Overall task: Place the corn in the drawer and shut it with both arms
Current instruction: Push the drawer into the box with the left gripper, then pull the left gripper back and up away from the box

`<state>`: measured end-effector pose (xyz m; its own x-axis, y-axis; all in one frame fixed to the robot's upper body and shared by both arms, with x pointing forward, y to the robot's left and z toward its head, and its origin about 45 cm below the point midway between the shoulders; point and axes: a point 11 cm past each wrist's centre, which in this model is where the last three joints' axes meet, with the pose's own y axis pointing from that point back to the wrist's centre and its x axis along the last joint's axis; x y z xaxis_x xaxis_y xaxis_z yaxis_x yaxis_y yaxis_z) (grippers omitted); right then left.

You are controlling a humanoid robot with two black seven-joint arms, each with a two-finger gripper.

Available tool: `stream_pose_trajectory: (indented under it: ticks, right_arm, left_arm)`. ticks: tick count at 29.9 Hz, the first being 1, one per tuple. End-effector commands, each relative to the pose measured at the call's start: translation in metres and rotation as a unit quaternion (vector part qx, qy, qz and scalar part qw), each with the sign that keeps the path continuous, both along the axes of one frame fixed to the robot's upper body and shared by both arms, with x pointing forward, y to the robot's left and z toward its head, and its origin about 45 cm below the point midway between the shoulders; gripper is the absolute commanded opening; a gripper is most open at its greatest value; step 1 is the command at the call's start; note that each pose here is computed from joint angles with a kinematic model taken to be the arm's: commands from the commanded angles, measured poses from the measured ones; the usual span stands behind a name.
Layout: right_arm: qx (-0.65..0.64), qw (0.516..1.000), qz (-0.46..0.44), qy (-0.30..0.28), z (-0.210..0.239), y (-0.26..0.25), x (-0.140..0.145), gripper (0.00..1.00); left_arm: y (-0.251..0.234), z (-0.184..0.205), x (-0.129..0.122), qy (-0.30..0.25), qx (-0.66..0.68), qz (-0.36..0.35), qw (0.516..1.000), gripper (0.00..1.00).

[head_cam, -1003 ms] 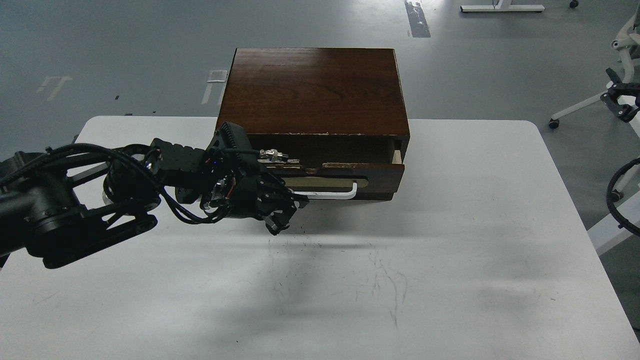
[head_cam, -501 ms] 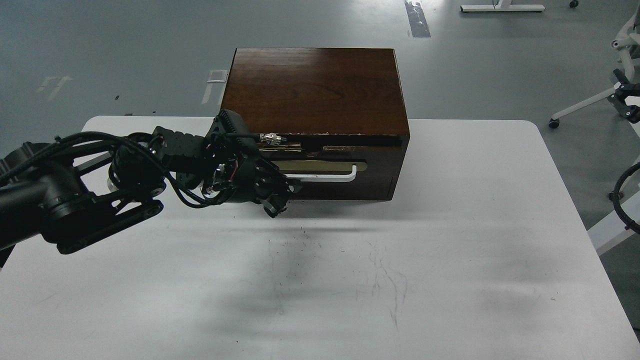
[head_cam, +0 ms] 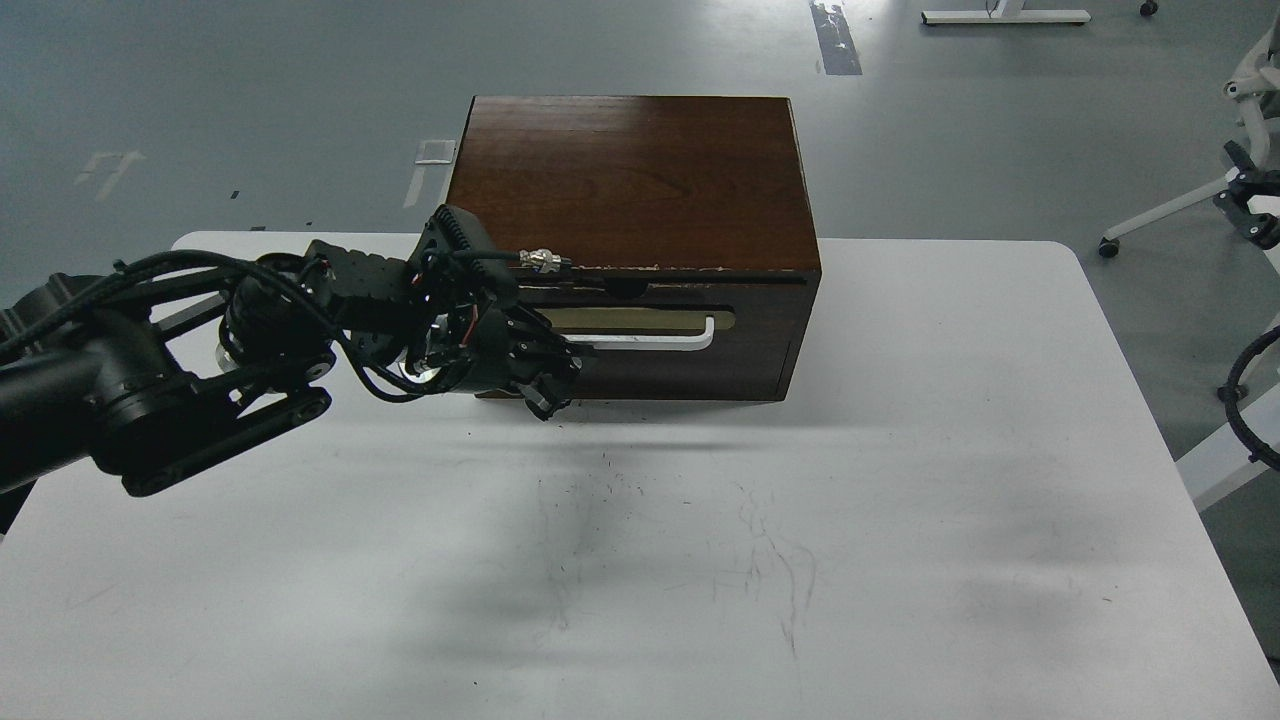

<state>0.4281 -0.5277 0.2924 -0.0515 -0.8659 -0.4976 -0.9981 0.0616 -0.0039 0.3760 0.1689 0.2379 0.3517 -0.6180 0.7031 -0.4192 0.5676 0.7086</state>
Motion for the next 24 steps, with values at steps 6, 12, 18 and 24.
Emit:
stream_pose_trajectory:
  ticks: [6, 12, 18, 24]
  right_arm:
    - [-0.001, 1.000, 0.001, 0.003, -0.001, 0.000, 0.000, 1.00]
    - [0.001, 1.000, -0.002, -0.002, 0.001, -0.001, 0.000, 1.00]
    - [0.001, 1.000, -0.001, -0.001, 0.001, -0.001, -0.001, 1.00]
    - [0.003, 1.000, -0.002, -0.016, 0.012, -0.001, 0.004, 1.00]
  left_arm:
    - [-0.007, 0.002, -0.004, 0.002, -0.006, -0.010, 1.000, 0.00]
    - [-0.008, 0.023, -0.015, -0.001, -0.031, -0.023, 0.999, 0.00]
    - [-0.004, 0.078, -0.013, 0.077, -0.170, -0.002, 0.982, 0.00]
    - [0.043, 0.155, 0.027, 0.179, -0.454, 0.132, 0.863, 0.10]
